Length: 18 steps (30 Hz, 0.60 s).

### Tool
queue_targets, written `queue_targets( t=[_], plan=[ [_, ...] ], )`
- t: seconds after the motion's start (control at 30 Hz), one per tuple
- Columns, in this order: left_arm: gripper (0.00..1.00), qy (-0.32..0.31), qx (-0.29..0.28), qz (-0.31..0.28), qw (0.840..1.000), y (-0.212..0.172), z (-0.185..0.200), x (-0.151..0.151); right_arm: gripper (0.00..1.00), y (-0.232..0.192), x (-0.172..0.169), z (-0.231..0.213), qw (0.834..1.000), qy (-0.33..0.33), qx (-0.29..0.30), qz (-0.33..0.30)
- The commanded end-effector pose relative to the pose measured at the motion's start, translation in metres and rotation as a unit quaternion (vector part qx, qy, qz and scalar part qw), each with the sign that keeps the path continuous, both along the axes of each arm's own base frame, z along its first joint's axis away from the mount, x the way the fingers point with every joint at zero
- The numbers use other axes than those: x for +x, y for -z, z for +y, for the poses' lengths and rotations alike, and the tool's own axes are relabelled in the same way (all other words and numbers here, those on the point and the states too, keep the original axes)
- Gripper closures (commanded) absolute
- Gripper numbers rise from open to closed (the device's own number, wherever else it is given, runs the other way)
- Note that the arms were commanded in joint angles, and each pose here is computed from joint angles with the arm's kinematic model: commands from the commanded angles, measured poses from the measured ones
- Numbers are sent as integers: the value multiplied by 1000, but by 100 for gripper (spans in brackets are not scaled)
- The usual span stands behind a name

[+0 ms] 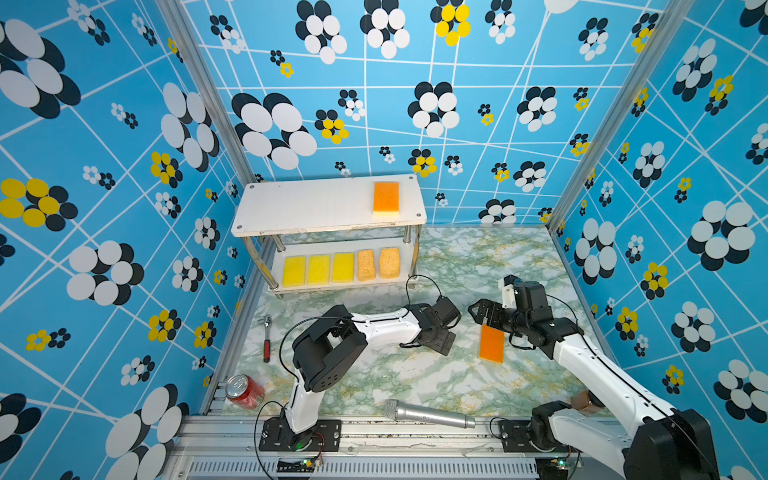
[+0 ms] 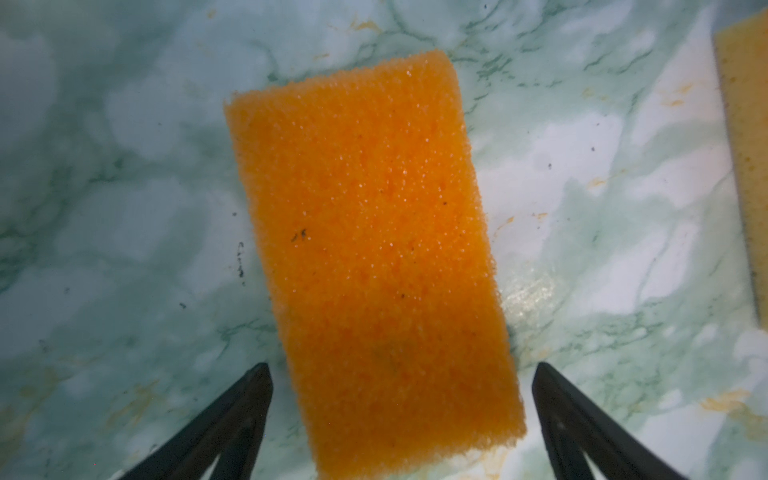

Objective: Place and organize the cleaning sponges onto the shelf
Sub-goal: 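Lower the left gripper onto the orange sponge and close on it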

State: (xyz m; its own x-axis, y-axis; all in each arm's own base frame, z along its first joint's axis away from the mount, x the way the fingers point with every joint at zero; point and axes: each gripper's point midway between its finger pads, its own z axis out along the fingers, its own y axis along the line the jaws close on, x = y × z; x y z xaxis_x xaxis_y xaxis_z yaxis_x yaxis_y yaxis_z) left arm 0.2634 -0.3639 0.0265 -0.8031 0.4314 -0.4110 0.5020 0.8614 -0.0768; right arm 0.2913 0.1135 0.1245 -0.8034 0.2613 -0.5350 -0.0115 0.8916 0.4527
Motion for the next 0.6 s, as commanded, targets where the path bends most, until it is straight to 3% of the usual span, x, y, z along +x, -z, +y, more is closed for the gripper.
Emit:
queue_targets(
  t=[0.0, 0.33, 0.57],
  plan=[
    [1, -9, 16, 1, 1000, 4, 0, 2, 1, 9, -1, -5, 1000, 10, -5, 9],
    [1, -17, 27, 0, 1000, 9, 3, 4, 1, 9, -2, -5, 1000, 10, -5, 9],
    [1, -36, 63, -13, 997, 14, 17, 10, 1, 10, -3, -5, 1000, 12, -4, 10]
  ],
)
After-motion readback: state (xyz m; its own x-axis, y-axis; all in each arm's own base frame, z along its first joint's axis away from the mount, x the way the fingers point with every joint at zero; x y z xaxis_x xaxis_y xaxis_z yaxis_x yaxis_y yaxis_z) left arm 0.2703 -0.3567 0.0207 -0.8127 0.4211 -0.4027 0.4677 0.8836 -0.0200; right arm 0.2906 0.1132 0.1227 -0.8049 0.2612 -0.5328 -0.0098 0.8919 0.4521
